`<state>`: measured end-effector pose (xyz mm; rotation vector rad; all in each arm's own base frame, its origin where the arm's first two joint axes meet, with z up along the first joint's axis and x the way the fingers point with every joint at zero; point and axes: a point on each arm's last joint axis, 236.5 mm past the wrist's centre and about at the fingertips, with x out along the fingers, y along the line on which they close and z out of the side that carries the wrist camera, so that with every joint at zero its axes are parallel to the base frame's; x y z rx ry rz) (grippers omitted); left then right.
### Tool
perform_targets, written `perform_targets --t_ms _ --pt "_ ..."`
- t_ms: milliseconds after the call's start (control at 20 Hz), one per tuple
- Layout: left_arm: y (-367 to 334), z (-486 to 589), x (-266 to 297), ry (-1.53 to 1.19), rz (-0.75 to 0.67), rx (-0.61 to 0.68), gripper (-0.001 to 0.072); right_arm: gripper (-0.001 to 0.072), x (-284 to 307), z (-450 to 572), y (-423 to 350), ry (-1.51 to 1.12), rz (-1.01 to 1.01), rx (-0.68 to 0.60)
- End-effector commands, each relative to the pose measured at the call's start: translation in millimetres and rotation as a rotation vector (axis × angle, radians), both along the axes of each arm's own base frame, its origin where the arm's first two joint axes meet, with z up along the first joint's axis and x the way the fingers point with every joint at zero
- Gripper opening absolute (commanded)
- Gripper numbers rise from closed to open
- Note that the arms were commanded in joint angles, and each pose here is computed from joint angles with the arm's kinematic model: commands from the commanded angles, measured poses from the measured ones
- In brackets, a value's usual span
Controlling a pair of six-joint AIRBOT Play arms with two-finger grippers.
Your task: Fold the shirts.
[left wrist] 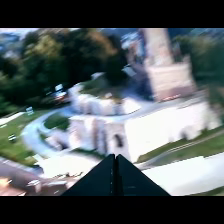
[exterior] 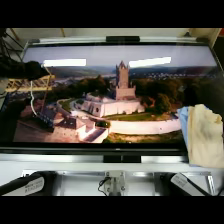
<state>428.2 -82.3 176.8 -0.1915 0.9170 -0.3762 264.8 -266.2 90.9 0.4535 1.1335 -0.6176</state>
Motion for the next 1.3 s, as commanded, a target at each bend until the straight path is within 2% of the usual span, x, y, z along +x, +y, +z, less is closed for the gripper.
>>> perform_targets --t_ms 0,50,100,150,200,300,350,450,1250 --pt "28 -46 2 0.09 0.078 0.389 0.0033 0.0602 122 101 48 -0.374 0.233 -0.178" --pt "22 -64 -2 0.145 0.064 0.449 0.0041 0.0518 146 106 93 -0.395 0.34 -0.17" --pt "8 -86 -10 0.222 0.015 0.467 0.0164 0.0508 161 93 143 -0.362 0.43 -0.115" --pt "-5 -106 -20 0.308 -0.013 0.461 0.0482 0.0647 164 68 187 -0.289 0.488 -0.022" --pt "-13 -124 -30 0.387 -0.028 0.459 0.0712 0.0684 158 38 229 -0.18 0.546 0.094" --pt "-40 -140 -42 0.398 -0.137 0.425 0.0719 0.0683 139 -6 278 0.014 0.65 0.218" --pt "-50 -142 -45 0.365 -0.136 0.389 0.0719 0.0683 133 -18 290 0.072 0.68 0.234" --pt "-52 -147 -52 0.334 -0.08 0.352 0.0718 0.0683 129 -23 309 0.104 0.733 0.232" --pt "-47 -149 -62 0.344 -0.111 0.376 0.0719 0.0683 127 -22 331 0.101 0.783 0.248"
